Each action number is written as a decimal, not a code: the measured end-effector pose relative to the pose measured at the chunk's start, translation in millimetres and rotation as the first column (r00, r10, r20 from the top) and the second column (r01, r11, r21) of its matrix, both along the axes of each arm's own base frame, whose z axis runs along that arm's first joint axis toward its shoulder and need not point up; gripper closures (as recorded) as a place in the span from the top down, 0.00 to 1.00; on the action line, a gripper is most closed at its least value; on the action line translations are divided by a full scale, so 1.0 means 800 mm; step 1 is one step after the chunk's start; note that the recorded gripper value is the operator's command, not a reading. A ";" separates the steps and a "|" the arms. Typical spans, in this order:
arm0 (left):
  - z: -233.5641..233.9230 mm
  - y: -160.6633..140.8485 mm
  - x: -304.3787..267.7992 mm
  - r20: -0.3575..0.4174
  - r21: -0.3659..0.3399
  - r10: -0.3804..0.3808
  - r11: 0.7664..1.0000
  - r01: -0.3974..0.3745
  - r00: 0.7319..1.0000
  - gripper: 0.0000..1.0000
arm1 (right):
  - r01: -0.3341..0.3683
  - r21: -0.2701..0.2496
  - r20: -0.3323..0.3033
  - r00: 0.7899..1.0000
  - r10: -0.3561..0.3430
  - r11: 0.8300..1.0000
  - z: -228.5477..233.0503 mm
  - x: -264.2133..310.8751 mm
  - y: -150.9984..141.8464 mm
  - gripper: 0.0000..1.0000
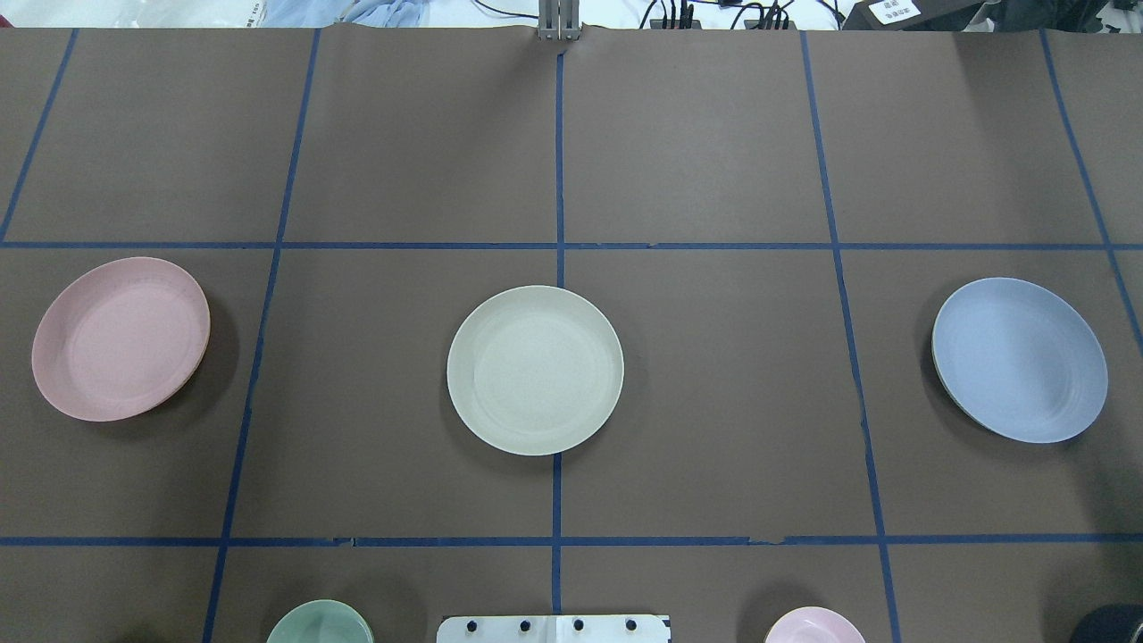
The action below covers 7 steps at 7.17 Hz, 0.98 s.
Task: Stack three plates with pink and blue
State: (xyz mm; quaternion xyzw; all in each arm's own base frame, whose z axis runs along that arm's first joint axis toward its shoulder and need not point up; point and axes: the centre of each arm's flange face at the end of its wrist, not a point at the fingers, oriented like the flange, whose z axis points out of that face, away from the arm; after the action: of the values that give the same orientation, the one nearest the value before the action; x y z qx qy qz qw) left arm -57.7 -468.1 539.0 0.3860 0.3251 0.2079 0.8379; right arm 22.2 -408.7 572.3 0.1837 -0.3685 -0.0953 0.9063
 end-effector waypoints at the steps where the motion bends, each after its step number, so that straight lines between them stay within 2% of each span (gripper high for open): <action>1: -0.005 -0.005 0.010 -0.027 0.034 -0.003 0.999 0.004 1.000 1.00 | 0.029 0.015 0.010 1.000 -0.029 0.999 -0.007 -0.022 -0.005 1.00; 2: 0.010 -0.001 0.039 -0.048 0.031 0.028 0.999 -0.027 0.998 1.00 | 0.031 -0.006 0.028 0.999 -0.031 1.000 -0.012 -0.042 -0.008 1.00; 4: 0.085 0.015 0.109 -0.125 -0.069 0.069 0.994 -0.079 0.990 1.00 | 0.013 -0.051 0.067 0.998 -0.009 0.999 -0.020 -0.074 -0.007 1.00; 6: 0.151 0.040 0.163 -0.200 -0.130 0.007 0.991 -0.034 0.980 1.00 | 0.010 -0.061 0.078 0.997 -0.005 0.998 -0.020 -0.081 -0.004 1.00; 7: 0.164 0.046 0.191 -0.217 -0.168 -0.044 0.986 0.007 0.975 1.00 | 0.009 -0.062 0.080 0.997 -0.004 0.998 -0.020 -0.081 -0.004 1.00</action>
State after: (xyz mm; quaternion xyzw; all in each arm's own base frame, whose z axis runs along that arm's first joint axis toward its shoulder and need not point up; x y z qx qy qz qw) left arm 95.2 -431.6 670.0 0.3397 0.4270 0.1251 0.8286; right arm -42.8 -411.6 556.4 0.1578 -0.4076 -0.0796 0.8959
